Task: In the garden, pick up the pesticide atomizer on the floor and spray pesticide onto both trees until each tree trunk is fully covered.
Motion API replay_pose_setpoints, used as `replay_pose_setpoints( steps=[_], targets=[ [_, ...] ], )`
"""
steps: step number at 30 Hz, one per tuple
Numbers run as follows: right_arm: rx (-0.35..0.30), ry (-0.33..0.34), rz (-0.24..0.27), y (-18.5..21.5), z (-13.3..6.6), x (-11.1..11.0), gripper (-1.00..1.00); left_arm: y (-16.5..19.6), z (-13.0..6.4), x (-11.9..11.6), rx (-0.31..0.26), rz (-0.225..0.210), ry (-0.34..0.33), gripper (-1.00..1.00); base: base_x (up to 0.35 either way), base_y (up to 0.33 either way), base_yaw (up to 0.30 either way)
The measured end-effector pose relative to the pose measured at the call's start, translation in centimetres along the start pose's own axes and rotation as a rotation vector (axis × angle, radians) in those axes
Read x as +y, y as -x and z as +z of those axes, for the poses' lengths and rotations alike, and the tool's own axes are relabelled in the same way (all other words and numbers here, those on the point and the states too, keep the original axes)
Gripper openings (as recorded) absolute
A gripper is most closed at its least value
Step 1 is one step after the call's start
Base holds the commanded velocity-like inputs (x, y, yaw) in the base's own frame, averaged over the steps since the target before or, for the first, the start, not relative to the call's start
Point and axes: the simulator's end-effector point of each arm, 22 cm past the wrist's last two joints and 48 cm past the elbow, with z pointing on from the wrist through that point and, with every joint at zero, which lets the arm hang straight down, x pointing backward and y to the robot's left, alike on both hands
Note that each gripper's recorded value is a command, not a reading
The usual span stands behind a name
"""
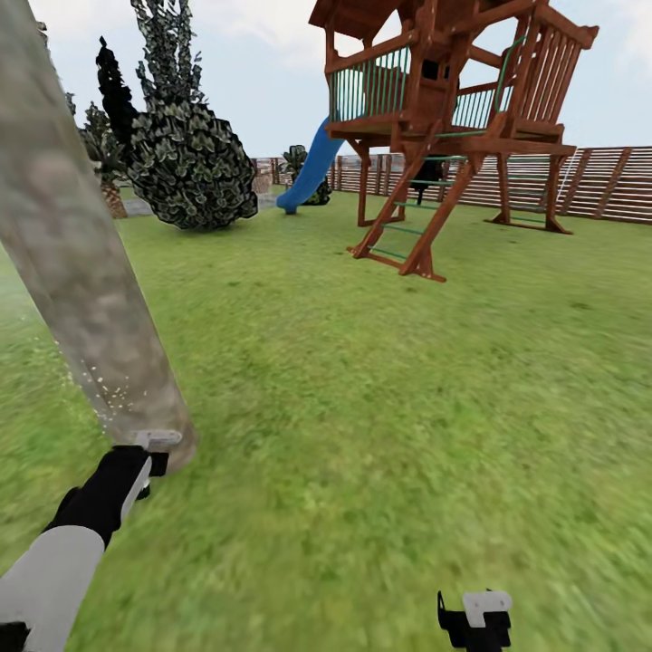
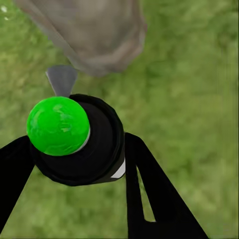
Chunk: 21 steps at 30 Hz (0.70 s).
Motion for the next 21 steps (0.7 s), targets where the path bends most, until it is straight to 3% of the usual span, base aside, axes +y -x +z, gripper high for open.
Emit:
replay_pose_setpoints(
  steps=[4, 8, 10, 12, 14, 19, 21],
  targets=[
    [0.0, 0.0, 0.0, 0.0, 0.0, 0.0, 1.0, -1.8, 0.8, 0.7, 0.037, 0.005, 0.013, -1.0, 0.037, 0.0, 0.002],
    [0.0, 0.0, 0.0, 0.0, 0.0, 0.0, 1.0, -3.0, 2.5, 2.8, -0.024, -0.003, 0.037, -1.0, 0.002, 0.0, 0.187],
    [0.0, 0.0, 0.0, 0.0, 0.0, 0.0, 1.0, -3.1, 2.7, 2.4, -0.034, -0.008, 0.031, -1.0, 0.01, 0.0, 0.27],
    [0.0, 0.0, 0.0, 0.0, 0.0, 0.0, 1.0, -2.7, 2.5, 0.1, -0.064, -0.027, -0.005, -1.0, 0.216, 0.0, 0.277],
    [0.0, 0.0, 0.0, 0.0, 0.0, 0.0, 1.0, -2.4, 2.5, -0.7, -0.085, -0.029, -0.012, -1.0, 0.306, 0.002, 0.265],
    [0.0, 0.001, -0.001, 0.0, 0.0, 0.0, 1.0, -3.8, 3.0, 0.5, -0.061, -0.028, 0.041, -1.0, 0.335, 0.08, 0.043],
    [0.0, 0.002, -0.001, 0.0, 0.0, 0.1, 1.0, -6.6, 3.7, 1.6, -0.003, -0.058, 0.053, -1.0, 0.338, 0.108, 0.002]
  ],
)
